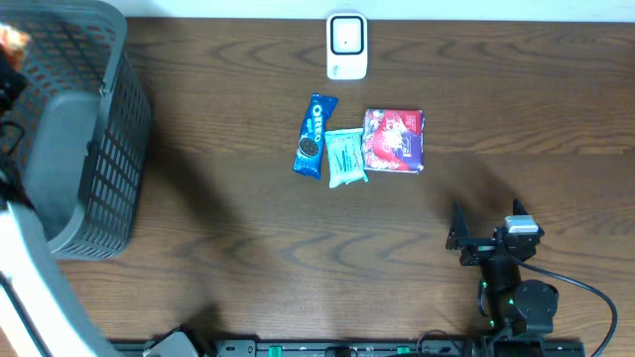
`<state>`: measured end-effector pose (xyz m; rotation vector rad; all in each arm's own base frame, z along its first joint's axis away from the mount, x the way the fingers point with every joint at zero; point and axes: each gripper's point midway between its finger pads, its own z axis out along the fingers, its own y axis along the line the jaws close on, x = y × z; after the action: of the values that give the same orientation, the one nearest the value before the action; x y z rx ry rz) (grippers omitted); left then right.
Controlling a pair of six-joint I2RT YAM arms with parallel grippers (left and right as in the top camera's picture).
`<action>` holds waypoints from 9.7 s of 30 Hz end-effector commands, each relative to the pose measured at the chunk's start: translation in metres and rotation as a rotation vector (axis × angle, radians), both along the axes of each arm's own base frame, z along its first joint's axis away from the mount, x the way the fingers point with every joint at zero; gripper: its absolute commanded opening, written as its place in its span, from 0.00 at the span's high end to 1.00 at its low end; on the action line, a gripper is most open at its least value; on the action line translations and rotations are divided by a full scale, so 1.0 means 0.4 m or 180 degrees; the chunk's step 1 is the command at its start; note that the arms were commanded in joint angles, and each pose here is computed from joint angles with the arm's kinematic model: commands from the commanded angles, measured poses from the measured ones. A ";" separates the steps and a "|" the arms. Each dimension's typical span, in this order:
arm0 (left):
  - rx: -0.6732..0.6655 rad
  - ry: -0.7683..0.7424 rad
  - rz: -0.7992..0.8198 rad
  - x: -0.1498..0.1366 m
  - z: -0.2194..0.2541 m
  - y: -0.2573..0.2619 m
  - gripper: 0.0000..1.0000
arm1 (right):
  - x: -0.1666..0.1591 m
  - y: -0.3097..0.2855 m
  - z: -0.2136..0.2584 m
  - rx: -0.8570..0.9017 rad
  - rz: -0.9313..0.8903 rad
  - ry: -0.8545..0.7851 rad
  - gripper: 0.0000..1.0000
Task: Scan the item barcode
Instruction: 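Place the orange Kleenex pack left of the Oreo pack, then move the right gripper toward the red-purple pack, then grasp the red-purple pack with the right gripper and slide it right, then regrasp the red-purple pack and push it further right, then grasp the green wipes pack with the right gripper, slide it right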
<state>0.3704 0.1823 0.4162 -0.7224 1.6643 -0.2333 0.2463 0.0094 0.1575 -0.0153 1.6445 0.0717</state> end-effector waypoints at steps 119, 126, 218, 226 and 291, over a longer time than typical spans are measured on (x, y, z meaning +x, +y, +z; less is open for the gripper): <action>0.0368 0.2319 -0.2559 -0.077 -0.372 -0.686 0.02 | 0.350 0.174 0.003 0.1530 0.0808 0.3047 0.01; 0.0367 0.2320 -0.2558 -0.077 -0.372 -0.685 0.02 | 0.458 0.180 -0.096 0.1550 0.0863 0.3149 0.11; 0.0367 0.2319 -0.2558 -0.077 -0.372 -0.686 0.02 | 0.451 0.245 -0.264 0.0064 0.0442 0.4134 0.97; 0.0368 0.2319 -0.2559 -0.077 -0.372 -0.686 0.02 | 0.464 0.200 -0.344 0.0026 0.0045 0.3944 0.99; 0.0367 0.2319 -0.2558 -0.077 -0.372 -0.686 0.02 | 0.362 -0.068 -0.345 -0.0189 -0.0772 0.4653 0.61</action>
<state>0.3391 -0.0943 0.2695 0.0273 2.5882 -0.4795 0.3846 -0.0072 0.0104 0.2164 3.1113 -0.1668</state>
